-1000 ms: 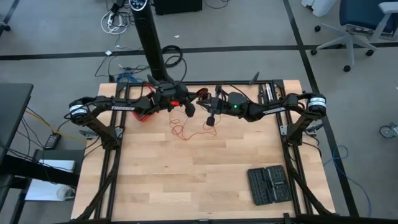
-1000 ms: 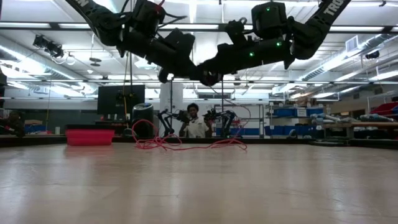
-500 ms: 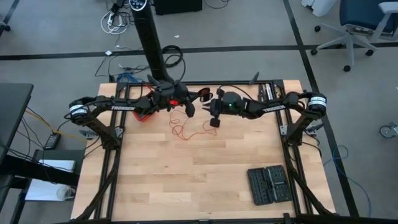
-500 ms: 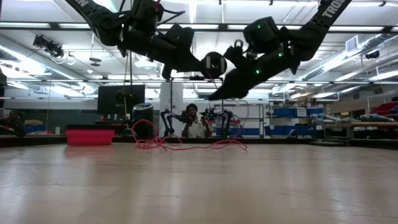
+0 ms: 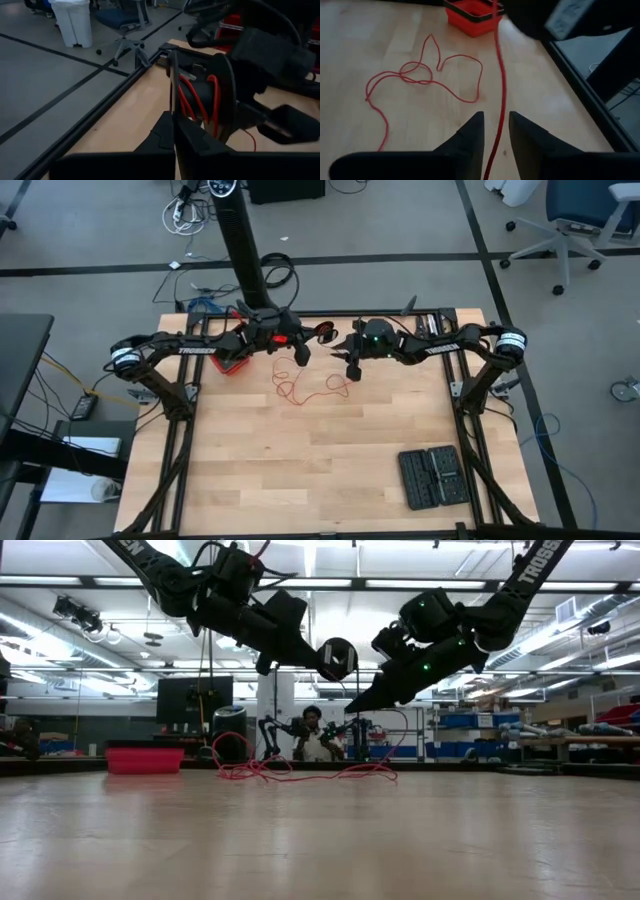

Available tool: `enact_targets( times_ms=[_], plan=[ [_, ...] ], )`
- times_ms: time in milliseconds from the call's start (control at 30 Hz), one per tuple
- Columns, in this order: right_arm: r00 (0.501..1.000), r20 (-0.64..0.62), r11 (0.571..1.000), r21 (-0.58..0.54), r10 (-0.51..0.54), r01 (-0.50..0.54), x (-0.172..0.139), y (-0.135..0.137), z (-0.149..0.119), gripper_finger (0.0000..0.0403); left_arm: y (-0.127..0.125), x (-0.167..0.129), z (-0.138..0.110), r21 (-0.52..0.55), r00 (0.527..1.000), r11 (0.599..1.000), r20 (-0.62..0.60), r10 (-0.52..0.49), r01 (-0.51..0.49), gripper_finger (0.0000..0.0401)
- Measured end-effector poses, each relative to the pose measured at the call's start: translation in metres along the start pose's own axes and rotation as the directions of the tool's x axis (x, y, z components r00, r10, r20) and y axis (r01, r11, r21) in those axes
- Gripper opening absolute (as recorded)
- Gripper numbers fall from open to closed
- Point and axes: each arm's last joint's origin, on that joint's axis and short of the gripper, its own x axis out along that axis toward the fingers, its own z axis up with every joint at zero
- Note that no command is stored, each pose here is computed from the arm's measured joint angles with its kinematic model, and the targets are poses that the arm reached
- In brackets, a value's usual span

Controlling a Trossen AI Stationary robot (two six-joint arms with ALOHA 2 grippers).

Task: Coil cords
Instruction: Coil the wire to the spool

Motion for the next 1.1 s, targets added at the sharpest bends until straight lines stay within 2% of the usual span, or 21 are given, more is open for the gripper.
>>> enact_targets(
  times_ms=[300,500,667,767,933,1033,1100],
  plan=[
    [1.0,-0.008,1.0,0.019,-0.012,0.012,-0.001,-0.005,-0.002,0.0076,0.004,0.0,-0.002,-0.003,1.0,1.0,-0.019,0.01,-0.01,0.0001],
    [1.0,-0.014,1.0,-0.005,-0.014,0.014,-0.001,-0.005,-0.002,0.0009,0.004,0.0,-0.002,-0.004,1.0,1.0,-0.026,0.01,-0.01,0.0001],
    [0.999,-0.03,1.0,0.001,-0.024,0.024,-0.002,-0.007,-0.004,0.0004,0.004,0.0,-0.003,-0.001,0.999,1.0,-0.036,0.01,-0.01,0.0001],
    [0.996,-0.05,0.997,0.029,-0.067,0.069,-0.002,-0.012,-0.007,0.0003,0.004,0.0,-0.003,-0.001,0.999,1.0,-0.036,0.01,-0.01,0.0001],
    [0.992,-0.063,0.991,0.066,-0.113,0.118,-0.004,-0.019,-0.009,0.0002,0.001,0.0,0.001,0.003,0.997,0.997,0.0,-0.072,0.072,0.0001],
    [0.989,-0.064,0.987,0.082,-0.137,0.142,-0.005,-0.022,-0.009,0.0001,0.0,0.0,0.0,0.033,0.992,0.991,-0.009,-0.127,0.128,0.0001],
    [0.985,-0.069,0.983,0.083,-0.161,0.166,-0.006,-0.025,-0.009,0.0001,0.0,0.0,-0.003,0.046,0.991,0.99,-0.04,-0.131,0.132,0.0001]
  ],
)
